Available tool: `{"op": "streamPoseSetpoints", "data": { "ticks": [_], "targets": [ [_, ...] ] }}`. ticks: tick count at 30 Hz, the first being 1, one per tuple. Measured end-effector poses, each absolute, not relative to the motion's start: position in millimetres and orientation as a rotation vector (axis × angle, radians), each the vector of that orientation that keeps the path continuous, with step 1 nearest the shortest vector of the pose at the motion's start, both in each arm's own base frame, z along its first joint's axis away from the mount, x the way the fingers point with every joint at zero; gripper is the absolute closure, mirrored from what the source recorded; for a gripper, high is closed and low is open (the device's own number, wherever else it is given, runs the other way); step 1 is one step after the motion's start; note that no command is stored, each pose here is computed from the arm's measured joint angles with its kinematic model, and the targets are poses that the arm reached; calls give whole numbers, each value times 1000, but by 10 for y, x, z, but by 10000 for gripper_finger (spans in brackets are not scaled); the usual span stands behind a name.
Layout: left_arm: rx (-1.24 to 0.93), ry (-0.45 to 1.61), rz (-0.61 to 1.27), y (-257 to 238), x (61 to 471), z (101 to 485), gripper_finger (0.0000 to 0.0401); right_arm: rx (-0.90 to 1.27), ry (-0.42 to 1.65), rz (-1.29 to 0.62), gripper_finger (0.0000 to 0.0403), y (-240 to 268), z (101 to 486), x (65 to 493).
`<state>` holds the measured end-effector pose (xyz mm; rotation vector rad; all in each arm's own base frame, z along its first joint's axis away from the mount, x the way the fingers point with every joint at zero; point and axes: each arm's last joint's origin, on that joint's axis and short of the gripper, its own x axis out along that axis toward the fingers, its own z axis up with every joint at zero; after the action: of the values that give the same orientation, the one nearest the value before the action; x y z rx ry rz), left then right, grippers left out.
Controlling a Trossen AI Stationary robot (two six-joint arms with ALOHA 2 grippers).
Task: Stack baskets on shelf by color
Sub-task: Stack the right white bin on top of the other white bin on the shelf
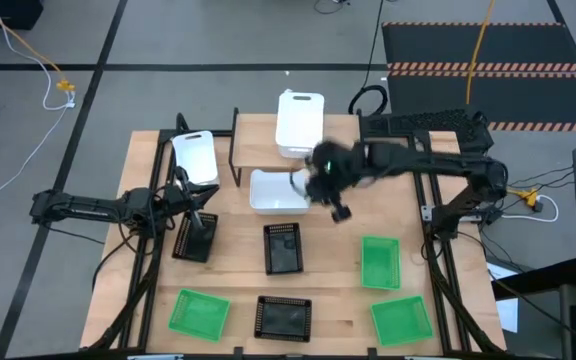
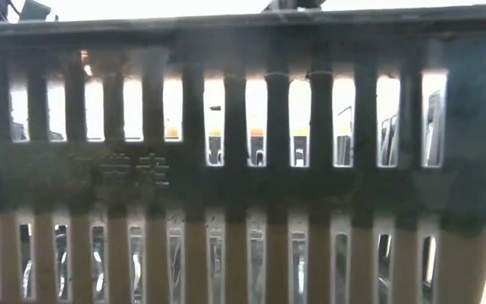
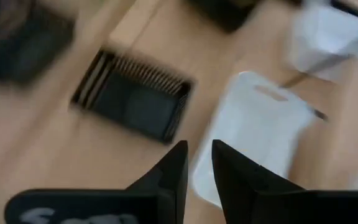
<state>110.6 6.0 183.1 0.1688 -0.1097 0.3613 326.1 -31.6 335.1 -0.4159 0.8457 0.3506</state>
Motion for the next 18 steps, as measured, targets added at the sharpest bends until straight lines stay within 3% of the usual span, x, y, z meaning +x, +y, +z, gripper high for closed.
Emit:
{"op": "streamPoseSetpoints", "data": {
  "ticks": [9, 18],
  "targets": [
    [232, -140, 372, 61, 1099, 1872, 366, -1067, 882, 263, 334, -234, 2419, 3208],
    [283, -135, 397, 82, 1096, 1879, 366, -1132, 902, 366, 334, -361, 2219, 3122]
  ]
}}
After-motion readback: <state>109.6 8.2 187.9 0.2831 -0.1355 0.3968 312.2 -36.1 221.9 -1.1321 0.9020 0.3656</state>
